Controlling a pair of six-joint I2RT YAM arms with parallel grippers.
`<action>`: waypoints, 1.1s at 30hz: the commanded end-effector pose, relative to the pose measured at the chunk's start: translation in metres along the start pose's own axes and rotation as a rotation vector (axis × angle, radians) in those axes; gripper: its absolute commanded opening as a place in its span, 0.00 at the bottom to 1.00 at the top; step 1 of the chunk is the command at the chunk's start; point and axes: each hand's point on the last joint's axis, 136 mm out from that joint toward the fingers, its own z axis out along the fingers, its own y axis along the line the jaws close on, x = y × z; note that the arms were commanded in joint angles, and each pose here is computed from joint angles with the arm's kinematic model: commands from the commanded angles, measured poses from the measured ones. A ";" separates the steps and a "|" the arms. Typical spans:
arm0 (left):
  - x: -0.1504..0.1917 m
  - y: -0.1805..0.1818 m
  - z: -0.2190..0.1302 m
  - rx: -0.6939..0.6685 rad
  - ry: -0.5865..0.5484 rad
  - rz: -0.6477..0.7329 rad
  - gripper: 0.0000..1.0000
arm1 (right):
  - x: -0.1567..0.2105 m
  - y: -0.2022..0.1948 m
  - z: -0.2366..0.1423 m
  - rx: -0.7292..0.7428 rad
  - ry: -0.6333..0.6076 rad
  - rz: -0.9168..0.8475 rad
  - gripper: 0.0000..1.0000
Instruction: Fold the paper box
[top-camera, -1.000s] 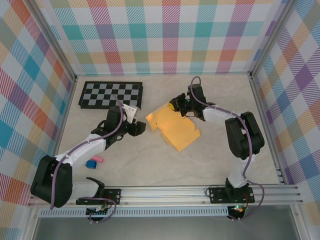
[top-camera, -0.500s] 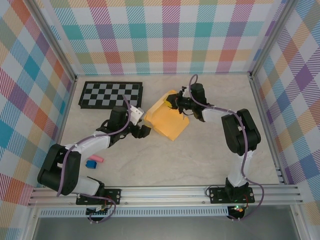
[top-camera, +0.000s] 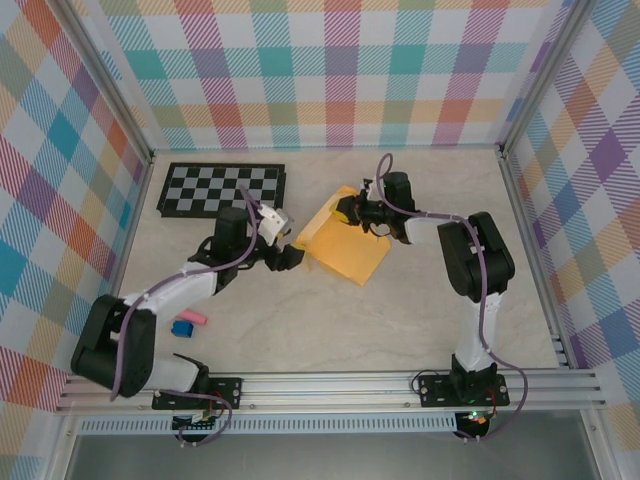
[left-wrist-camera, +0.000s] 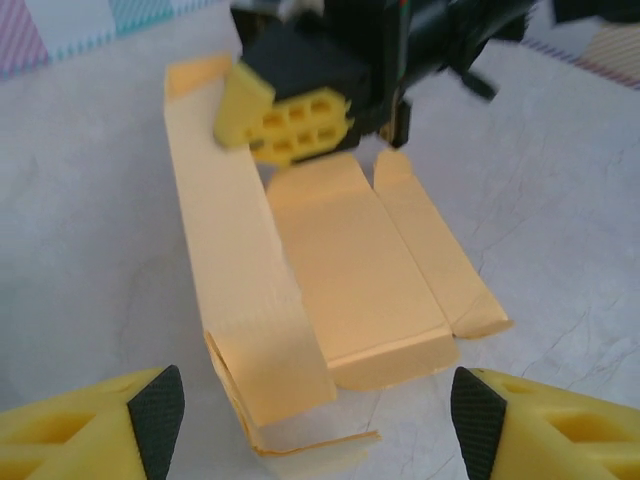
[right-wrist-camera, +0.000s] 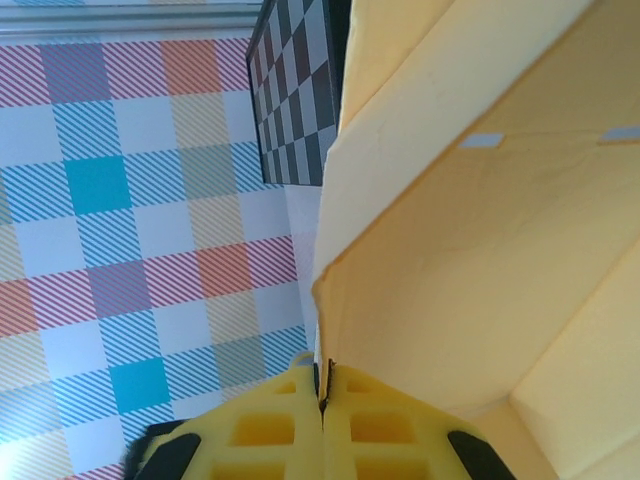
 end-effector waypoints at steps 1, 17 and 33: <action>-0.006 0.004 -0.018 -0.010 -0.001 0.070 0.73 | -0.004 -0.002 -0.001 -0.017 0.044 -0.080 0.00; 0.048 0.017 0.036 0.038 0.208 0.243 0.72 | -0.003 0.010 -0.003 -0.091 0.087 -0.109 0.00; 0.031 -0.004 0.084 -0.071 0.124 0.200 0.51 | -0.001 0.002 -0.009 -0.110 0.011 -0.105 0.00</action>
